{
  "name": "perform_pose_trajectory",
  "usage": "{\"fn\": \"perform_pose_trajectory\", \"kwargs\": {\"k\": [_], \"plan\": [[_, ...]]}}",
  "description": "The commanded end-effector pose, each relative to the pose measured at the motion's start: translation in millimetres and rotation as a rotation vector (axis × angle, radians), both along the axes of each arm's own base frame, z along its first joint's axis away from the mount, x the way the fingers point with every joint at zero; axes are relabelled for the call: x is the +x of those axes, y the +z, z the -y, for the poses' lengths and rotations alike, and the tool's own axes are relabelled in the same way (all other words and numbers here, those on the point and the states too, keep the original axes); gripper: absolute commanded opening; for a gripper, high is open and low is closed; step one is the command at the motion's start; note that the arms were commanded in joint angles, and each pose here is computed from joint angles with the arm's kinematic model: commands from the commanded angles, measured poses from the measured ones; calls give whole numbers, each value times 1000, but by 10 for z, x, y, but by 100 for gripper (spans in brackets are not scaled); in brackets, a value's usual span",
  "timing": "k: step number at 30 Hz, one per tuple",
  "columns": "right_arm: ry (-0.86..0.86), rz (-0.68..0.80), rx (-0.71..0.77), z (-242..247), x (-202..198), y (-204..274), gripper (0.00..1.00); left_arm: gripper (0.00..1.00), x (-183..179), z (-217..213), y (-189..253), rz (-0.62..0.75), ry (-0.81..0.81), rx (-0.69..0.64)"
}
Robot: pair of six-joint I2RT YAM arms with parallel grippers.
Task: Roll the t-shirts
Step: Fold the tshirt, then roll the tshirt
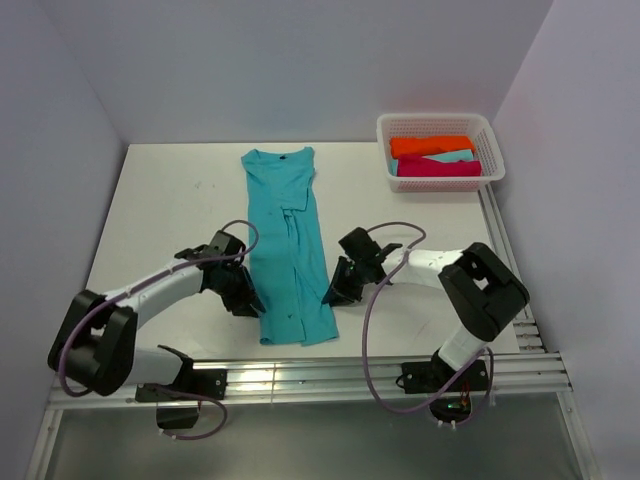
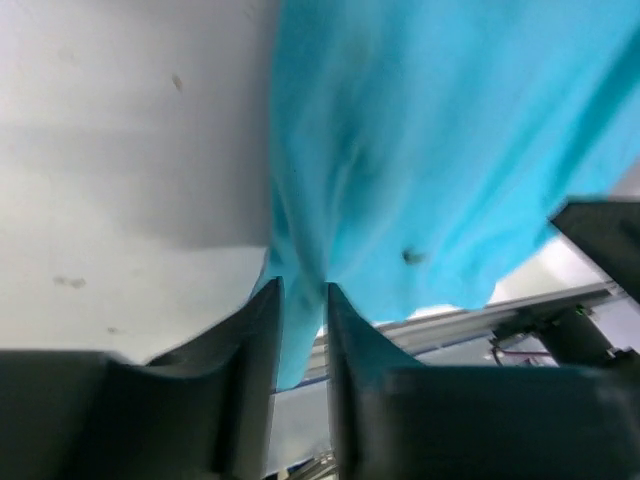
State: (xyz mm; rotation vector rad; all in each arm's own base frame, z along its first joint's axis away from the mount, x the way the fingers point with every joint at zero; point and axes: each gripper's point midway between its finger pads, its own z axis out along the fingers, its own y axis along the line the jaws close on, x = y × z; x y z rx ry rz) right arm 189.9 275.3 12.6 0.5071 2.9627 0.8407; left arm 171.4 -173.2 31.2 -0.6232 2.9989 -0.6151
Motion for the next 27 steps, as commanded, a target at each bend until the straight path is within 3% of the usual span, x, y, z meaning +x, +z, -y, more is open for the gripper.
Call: {"fn": "perform_pose_trajectory", "kwargs": {"k": [1, 6, 12, 23, 27], "plan": [[58, 35, -149, 363, -62, -53, 32, 35, -50, 38, 155, 6, 84, -39], [76, 61, -101, 347, -144, 108, 47, 49, -223, 61, 170, 12, 73, -99], [125, 89, -120, 522, -329, 141, 49, 54, -414, 129, 133, 8, 43, -109], [225, 117, -115, 359, -555, 20, 48, 52, -520, 195, -8, 4, -1, -18], [245, 123, -89, 322, -606, 46, 49, 43, -601, 107, -107, -24, 26, 19]]}}
